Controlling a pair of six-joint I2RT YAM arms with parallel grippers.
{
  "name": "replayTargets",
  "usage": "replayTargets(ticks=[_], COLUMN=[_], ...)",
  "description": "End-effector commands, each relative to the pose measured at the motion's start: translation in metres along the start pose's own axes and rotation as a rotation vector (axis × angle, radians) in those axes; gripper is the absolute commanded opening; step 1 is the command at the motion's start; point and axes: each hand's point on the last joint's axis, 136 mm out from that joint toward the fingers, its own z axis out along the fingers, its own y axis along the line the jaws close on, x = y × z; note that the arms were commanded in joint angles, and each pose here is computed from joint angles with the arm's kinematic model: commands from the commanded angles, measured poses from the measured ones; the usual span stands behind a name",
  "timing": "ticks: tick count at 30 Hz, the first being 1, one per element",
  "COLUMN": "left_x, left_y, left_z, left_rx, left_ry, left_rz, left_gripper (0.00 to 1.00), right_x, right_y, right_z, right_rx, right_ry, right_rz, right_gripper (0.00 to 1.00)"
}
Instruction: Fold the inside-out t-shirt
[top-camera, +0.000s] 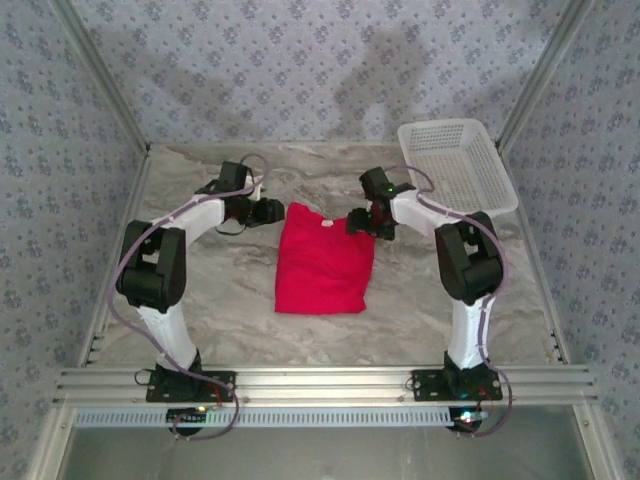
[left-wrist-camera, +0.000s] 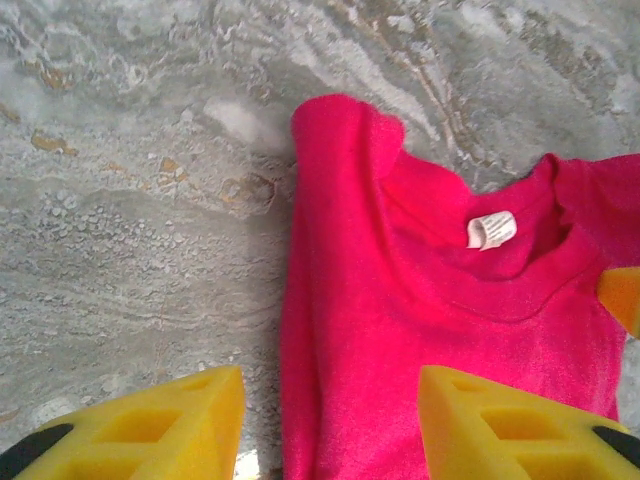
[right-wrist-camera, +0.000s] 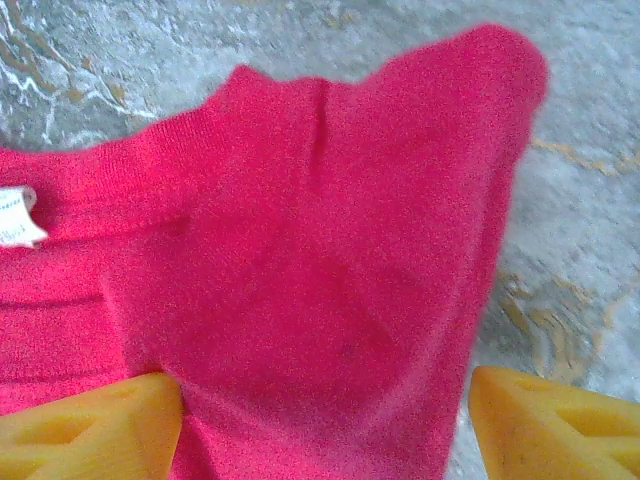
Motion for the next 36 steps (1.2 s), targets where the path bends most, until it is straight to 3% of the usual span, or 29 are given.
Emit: replayTargets(ticks=[1, 8, 16, 19, 22, 27, 33, 36], left_x=[-0.008, -0.010, 0.007, 0.016, 0.021, 0.022, 0.024, 0.023], left_y=[-0.002, -0.004, -0.001, -0.001, -0.003, -0.004, -0.008, -0.013], left_z=[0.001, 0.025, 0.055, 0.061, 0.062, 0.063, 0.063, 0.063], left_rx=[0.025, 0.062, 0.065, 0.080, 0.092, 0.104, 0.136, 0.165], left_ry=[-0.010, 0.016, 0.088, 0.108, 0.109, 0.110, 0.107, 0.101], left_rz=[-0.008, -0.016, -0.019, -0.036, -0.046, -0.062, -0.076, -0.085], left_gripper=[0.48, 0.48, 0.46, 0.37, 0.17, 0.00, 0.00, 0.00], right_x=[0.002, 0.010, 0.010, 0.007, 0.003, 0.004, 0.018, 0.019], right_y=[0.005, 0.008, 0.004, 0.003, 0.000, -0.005, 0.018, 0.039], right_z=[0.012, 0.033, 0.024, 0.007, -0.008, 0.010, 0.042, 0.052], right_rx=[0.020, 0.012, 0.030, 0.045, 0.057, 0.052, -0.032, -0.101], right_ry=[0.034, 0.075, 0.085, 0.067, 0.045, 0.072, 0.134, 0.143], right_rz=[-0.016, -0.023, -0.039, -0.051, -0.054, -0.058, -0.065, -0.081], right_gripper=[0.75, 0.70, 0.73, 0.77, 0.81, 0.82, 0.78, 0.66])
